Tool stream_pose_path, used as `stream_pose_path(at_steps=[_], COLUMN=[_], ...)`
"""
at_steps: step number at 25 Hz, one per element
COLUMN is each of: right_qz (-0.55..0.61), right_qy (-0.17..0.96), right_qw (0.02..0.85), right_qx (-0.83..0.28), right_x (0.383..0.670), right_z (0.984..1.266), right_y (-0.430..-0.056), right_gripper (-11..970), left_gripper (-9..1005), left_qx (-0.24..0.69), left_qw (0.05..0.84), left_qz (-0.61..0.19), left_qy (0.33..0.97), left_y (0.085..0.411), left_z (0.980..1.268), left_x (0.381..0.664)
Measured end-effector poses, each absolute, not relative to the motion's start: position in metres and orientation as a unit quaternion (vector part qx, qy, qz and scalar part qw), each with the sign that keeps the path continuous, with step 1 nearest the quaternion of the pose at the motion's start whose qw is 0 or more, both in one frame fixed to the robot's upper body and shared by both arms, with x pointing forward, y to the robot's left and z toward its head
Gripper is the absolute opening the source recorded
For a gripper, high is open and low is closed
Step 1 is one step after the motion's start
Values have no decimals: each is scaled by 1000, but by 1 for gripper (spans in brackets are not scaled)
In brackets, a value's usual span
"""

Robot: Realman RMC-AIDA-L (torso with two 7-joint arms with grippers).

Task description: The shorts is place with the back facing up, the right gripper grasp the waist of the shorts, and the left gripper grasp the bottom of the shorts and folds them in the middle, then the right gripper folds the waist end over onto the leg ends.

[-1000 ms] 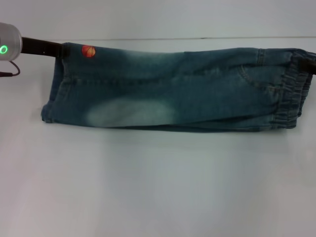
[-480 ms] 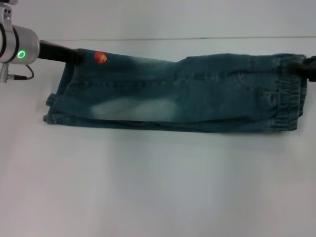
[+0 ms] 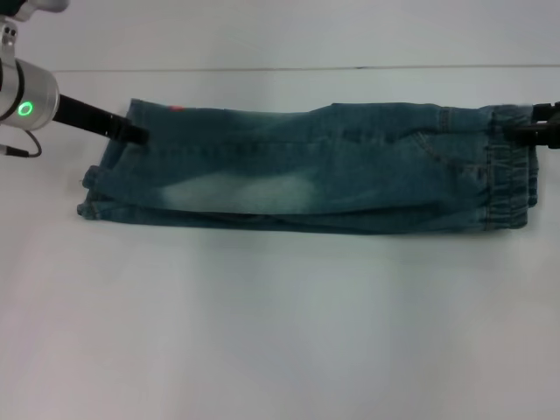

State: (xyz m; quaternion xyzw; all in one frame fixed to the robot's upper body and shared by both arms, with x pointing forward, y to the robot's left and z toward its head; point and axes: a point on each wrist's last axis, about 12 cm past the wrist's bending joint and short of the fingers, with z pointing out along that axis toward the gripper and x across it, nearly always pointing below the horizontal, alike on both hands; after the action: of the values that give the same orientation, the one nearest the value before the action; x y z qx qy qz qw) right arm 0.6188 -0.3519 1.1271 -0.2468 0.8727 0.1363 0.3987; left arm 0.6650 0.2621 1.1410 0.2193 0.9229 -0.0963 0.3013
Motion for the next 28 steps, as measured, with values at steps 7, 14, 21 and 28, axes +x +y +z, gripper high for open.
stream_pose_path(at_steps=[7, 14, 21, 28], right_qz=[134, 174, 184, 181], right_qy=[874, 863, 825, 798], right_qw=[400, 409, 483, 539], right_qx=[-240, -240, -228, -202], right_x=[614, 579, 518, 477], right_z=[1122, 1119, 1086, 1036], right_y=[-356, -374, -391, -382], right_gripper=[779, 912, 918, 918], left_gripper=[591, 887, 921, 920], left_qx=[230, 274, 333, 366], left_qw=[294, 329, 338, 339], left_qz=[-102, -200, -316, -369], left_qy=[922, 881, 821, 784], left_y=[260, 255, 254, 249], left_z=[1144, 1152, 1142, 1132], left_x=[662, 643, 608, 585])
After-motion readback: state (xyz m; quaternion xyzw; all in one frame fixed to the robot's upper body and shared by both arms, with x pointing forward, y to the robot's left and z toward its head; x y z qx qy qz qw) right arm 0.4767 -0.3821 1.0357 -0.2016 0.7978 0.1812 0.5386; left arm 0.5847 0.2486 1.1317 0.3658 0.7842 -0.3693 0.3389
